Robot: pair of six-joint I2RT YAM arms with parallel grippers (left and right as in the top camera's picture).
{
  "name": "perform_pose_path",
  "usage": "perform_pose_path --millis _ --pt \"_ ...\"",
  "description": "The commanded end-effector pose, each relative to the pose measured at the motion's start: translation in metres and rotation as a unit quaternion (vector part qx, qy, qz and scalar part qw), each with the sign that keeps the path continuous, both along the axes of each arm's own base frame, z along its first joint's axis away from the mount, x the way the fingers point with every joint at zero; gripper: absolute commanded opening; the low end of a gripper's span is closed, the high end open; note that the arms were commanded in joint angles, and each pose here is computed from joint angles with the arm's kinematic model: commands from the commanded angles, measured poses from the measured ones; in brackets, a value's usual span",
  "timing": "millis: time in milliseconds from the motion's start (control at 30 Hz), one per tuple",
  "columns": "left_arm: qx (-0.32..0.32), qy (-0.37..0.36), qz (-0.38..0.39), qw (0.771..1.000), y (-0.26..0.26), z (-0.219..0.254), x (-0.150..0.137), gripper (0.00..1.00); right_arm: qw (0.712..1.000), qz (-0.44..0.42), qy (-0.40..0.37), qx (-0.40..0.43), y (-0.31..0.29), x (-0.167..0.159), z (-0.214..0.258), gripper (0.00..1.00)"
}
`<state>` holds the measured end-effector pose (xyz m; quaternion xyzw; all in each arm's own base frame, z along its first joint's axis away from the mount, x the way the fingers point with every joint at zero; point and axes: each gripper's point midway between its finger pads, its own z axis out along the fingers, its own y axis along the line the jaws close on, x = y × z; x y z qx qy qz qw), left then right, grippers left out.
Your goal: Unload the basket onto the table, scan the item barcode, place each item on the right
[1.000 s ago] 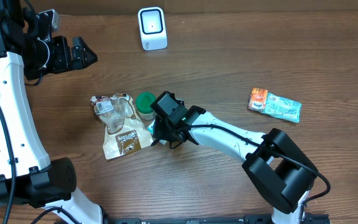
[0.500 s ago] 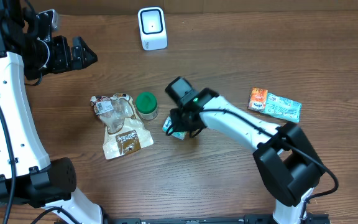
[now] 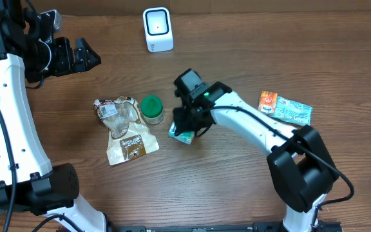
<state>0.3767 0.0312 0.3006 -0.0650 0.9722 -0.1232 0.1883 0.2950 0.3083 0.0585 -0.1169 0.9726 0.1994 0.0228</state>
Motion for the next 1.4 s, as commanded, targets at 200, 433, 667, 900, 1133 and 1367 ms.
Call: perform_pose_path --millis 200,433,667,900,1133,1367 --pt "0.002 -0.013 -0.012 1.000 -0.004 0.008 -0.001 0.99 0.996 -0.015 0.084 -0.020 0.028 -0.072 -0.020 0.04" --pt "0.002 -0.013 -0.012 1.000 -0.004 0.008 -0.001 1.00 0.990 -0.083 0.104 -0.052 0.012 -0.068 -0.040 0.04" --pt "0.002 -0.013 -0.012 1.000 -0.004 0.008 -0.001 0.99 0.983 -0.138 0.104 -0.063 -0.013 -0.038 -0.049 0.04" --pt "0.002 -0.013 -0.012 1.000 -0.004 0.008 -0.001 1.00 0.972 -0.214 0.079 -0.051 -0.061 0.020 -0.049 0.04" --pt "0.002 -0.013 -0.012 1.000 -0.004 0.008 -0.001 1.00 0.982 -0.185 0.019 0.031 -0.061 0.067 -0.036 0.04" --pt "0.002 -0.013 -0.012 1.000 -0.004 0.008 -0.001 0.99 0.984 -0.163 0.042 0.063 -0.067 0.069 -0.017 0.14"
